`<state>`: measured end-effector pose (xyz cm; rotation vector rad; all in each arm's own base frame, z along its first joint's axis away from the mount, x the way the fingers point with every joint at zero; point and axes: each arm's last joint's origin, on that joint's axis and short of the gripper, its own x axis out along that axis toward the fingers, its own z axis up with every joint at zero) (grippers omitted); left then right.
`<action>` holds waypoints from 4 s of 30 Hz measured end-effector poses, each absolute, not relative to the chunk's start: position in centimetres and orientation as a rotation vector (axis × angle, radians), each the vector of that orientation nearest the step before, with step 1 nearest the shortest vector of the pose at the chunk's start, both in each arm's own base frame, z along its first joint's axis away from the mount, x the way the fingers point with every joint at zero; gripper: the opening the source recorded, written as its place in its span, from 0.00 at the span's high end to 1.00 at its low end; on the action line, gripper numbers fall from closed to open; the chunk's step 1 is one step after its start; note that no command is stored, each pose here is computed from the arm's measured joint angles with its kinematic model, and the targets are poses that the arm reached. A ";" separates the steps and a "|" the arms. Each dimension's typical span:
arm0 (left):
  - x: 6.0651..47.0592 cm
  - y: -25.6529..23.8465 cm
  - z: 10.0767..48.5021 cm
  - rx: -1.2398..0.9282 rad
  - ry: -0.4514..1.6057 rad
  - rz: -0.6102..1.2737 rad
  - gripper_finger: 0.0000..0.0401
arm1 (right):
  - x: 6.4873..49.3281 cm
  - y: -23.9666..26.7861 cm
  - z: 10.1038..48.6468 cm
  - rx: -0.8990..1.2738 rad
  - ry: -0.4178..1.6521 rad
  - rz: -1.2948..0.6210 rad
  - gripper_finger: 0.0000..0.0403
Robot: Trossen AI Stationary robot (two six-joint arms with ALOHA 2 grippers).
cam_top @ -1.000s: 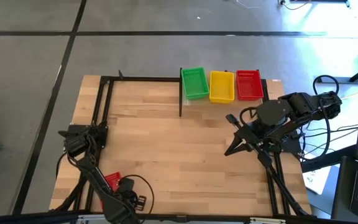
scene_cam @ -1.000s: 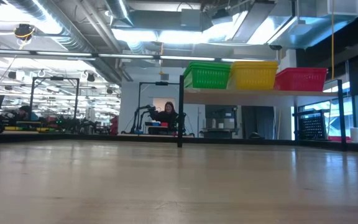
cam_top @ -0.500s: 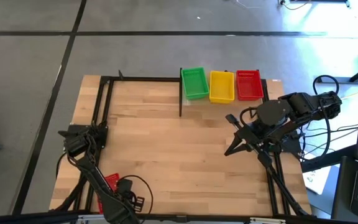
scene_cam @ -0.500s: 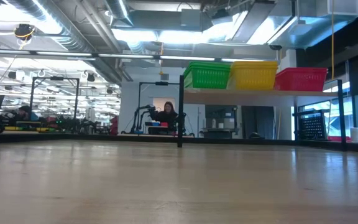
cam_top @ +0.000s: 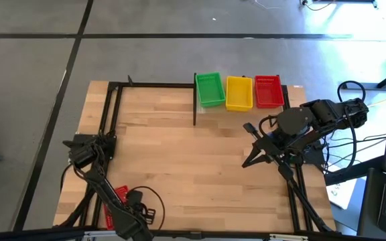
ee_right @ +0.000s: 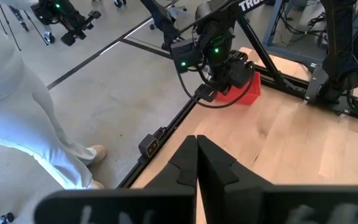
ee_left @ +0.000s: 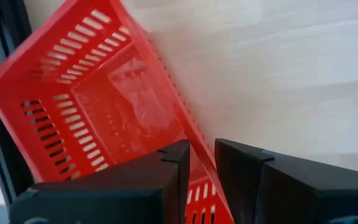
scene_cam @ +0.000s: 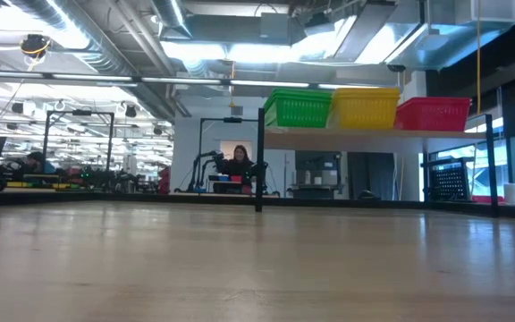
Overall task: Stack baskets on shelf by color
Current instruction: Stack the red bin on the red bins on the shelf
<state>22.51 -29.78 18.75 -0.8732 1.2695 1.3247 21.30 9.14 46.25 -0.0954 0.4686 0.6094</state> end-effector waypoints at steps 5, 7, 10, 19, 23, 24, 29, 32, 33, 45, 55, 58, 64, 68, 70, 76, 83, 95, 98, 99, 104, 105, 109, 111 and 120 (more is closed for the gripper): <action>22.2 -29.5 17.8 -0.852 1.287 1.349 0.83 | 21.3 9.1 46.2 -0.091 0.470 0.608 1.00; 22.0 -29.3 17.5 -0.842 1.286 1.357 0.83 | 21.3 9.1 46.2 -0.091 0.470 0.608 1.00; 21.9 -29.2 17.2 -0.828 1.284 1.368 0.83 | 21.3 9.1 46.2 -0.092 0.469 0.608 1.00; 22.1 -29.4 17.4 -0.785 1.337 1.284 0.97 | 21.3 9.1 46.2 -0.094 0.469 0.609 1.00; 22.7 -29.2 17.8 -0.758 1.370 1.226 0.99 | 21.3 9.1 46.2 -0.110 0.464 0.613 1.00; 23.0 -29.1 17.9 -0.747 1.376 1.204 0.99 | 21.3 9.1 46.2 -0.116 0.462 0.615 1.00; 25.3 -28.1 19.1 -0.664 1.379 1.043 0.99 | 21.3 9.2 46.2 -0.120 0.461 0.616 1.00; 27.3 -27.0 20.2 -0.576 1.423 0.897 1.00 | 21.2 9.1 46.2 -0.140 0.461 0.621 1.00; 28.0 -26.6 20.6 -0.535 1.440 0.835 1.00 | 21.0 9.0 46.3 -0.144 0.460 0.622 1.00; 35.7 -19.1 23.4 0.158 1.423 0.204 1.00 | 17.8 7.5 47.9 -0.203 0.368 0.563 1.00; 40.1 -13.9 22.9 0.578 1.284 -0.134 1.00 | 17.3 6.2 48.2 -0.244 0.379 0.183 1.00; 40.7 -12.8 22.3 0.634 1.265 -0.232 1.00 | 17.3 6.0 48.1 -0.233 0.384 0.122 1.00; 40.9 -11.6 20.4 0.754 1.247 -0.488 1.00 | 17.4 5.9 48.1 -0.220 0.386 0.071 1.00; 40.8 -10.9 19.4 0.824 1.245 -0.558 1.00 | 17.4 5.9 48.1 -0.199 0.387 0.067 1.00; 40.7 -10.6 19.0 0.821 1.254 -0.558 1.00 | 17.4 5.9 48.1 -0.194 0.387 0.065 1.00; 40.9 -10.4 18.6 0.815 1.228 -0.546 0.95 | 17.4 5.9 48.1 -0.192 0.387 0.064 1.00; 41.5 -10.5 18.7 0.858 1.165 -0.515 0.87 | 17.4 5.9 48.1 -0.173 0.387 0.059 1.00; 41.5 -10.7 18.8 0.816 1.169 -0.468 0.86 | 17.4 5.9 48.1 -0.171 0.388 0.059 1.00; 41.5 -10.6 18.8 0.855 1.181 -0.431 0.86 | 17.4 5.9 48.1 -0.170 0.388 0.059 1.00; 41.5 -10.7 18.9 0.880 1.190 -0.400 0.86 | 17.4 5.9 48.1 -0.169 0.388 0.059 1.00; 41.7 -11.0 20.1 0.925 1.186 -0.351 0.86 | 17.3 5.9 48.1 -0.172 0.395 0.060 1.00; 41.7 -11.0 20.3 0.922 1.186 -0.355 0.86 | 17.3 5.9 48.0 -0.173 0.399 0.060 1.00; 41.8 -11.1 22.2 0.914 1.171 -0.346 0.86 | 17.2 5.8 47.8 -0.180 0.419 0.061 1.00; 41.9 -11.2 23.2 0.891 1.164 -0.327 0.86 | 17.2 5.8 47.7 -0.169 0.436 0.058 1.00; 41.5 -12.0 30.4 0.649 1.051 -0.161 0.86 | 16.9 6.0 47.2 -0.161 0.494 0.140 1.00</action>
